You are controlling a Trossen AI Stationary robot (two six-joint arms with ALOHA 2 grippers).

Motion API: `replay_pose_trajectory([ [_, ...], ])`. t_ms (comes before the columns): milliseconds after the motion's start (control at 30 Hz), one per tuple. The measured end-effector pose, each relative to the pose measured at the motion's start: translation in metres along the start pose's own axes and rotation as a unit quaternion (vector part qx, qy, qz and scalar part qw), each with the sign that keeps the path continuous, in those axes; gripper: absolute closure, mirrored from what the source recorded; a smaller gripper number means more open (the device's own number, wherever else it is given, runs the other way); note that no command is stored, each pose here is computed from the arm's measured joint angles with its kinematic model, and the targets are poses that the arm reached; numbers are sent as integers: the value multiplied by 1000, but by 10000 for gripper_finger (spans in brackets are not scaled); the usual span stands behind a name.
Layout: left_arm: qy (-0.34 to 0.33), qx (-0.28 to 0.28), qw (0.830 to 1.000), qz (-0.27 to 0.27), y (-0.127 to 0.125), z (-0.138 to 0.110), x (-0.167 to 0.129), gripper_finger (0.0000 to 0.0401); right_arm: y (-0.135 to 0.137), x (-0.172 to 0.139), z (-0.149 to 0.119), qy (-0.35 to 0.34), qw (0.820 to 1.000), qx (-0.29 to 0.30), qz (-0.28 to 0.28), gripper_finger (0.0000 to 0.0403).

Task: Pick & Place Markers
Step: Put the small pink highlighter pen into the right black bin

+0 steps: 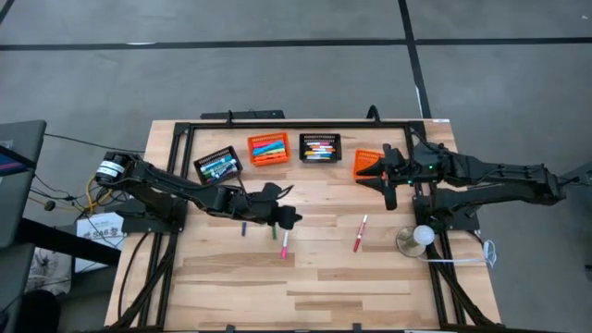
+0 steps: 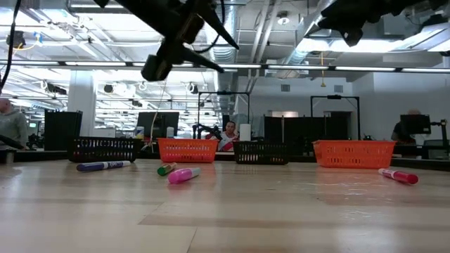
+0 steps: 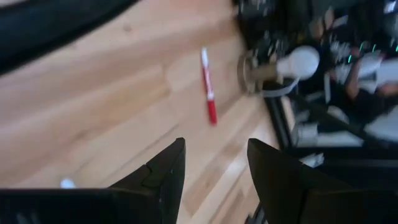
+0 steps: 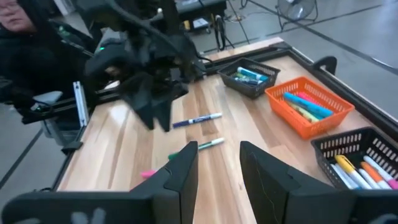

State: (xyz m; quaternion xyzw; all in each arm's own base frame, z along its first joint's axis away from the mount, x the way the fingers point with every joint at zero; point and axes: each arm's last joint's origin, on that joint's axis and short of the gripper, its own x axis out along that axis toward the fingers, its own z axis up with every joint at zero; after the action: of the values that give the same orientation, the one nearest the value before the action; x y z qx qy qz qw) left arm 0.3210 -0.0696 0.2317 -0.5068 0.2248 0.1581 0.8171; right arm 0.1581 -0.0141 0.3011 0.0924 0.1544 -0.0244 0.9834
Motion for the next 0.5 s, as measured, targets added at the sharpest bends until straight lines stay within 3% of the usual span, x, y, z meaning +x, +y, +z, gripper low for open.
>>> replay_pose_trajectory([
  [167, -55, -27, 998, 16, 0, 4, -3, 229, 4, -7, 0, -6, 1000, -5, 13, 295],
  [500, -60, -3, 998, 19, -21, 4, 14, 229, 4, -13, -2, -1, 1000, -9, 12, 295],
])
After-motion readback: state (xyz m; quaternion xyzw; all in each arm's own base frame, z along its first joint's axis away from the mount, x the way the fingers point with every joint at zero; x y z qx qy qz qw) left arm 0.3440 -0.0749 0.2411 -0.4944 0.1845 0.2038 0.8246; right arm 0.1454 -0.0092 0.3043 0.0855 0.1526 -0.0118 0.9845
